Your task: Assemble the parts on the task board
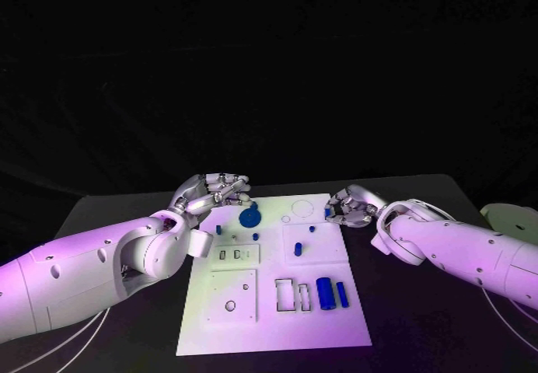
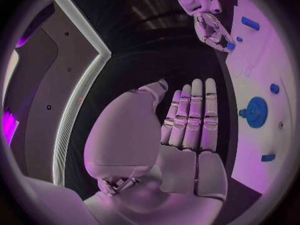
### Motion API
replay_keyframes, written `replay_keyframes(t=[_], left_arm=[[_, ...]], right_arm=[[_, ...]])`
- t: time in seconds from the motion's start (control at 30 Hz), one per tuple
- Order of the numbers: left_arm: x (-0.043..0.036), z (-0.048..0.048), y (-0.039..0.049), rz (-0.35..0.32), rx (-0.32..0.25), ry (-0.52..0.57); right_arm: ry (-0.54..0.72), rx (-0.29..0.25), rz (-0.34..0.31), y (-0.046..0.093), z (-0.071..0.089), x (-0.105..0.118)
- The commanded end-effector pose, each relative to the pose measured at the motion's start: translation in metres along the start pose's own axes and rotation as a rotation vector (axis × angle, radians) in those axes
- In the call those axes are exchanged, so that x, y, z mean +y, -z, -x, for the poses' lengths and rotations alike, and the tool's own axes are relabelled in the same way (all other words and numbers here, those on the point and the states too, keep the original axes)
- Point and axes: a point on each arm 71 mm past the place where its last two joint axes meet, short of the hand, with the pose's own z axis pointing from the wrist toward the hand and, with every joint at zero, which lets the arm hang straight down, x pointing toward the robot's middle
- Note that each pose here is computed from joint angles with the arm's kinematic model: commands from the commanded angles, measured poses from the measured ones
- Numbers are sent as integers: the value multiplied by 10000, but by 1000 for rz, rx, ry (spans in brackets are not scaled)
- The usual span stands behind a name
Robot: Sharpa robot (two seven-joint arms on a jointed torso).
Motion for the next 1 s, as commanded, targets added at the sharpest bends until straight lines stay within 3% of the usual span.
replay_keyframes(t=[0.03, 0.63, 1.0], left_arm=[[-9, -20, -2, -5, 13, 11], [-12, 7, 7, -5, 9, 9], [-10, 43, 9, -5, -1, 6]], right_arm=[[13, -7, -4, -5, -8, 2], [4, -87, 19, 56, 8, 127], [23, -91, 92, 154, -65, 535]])
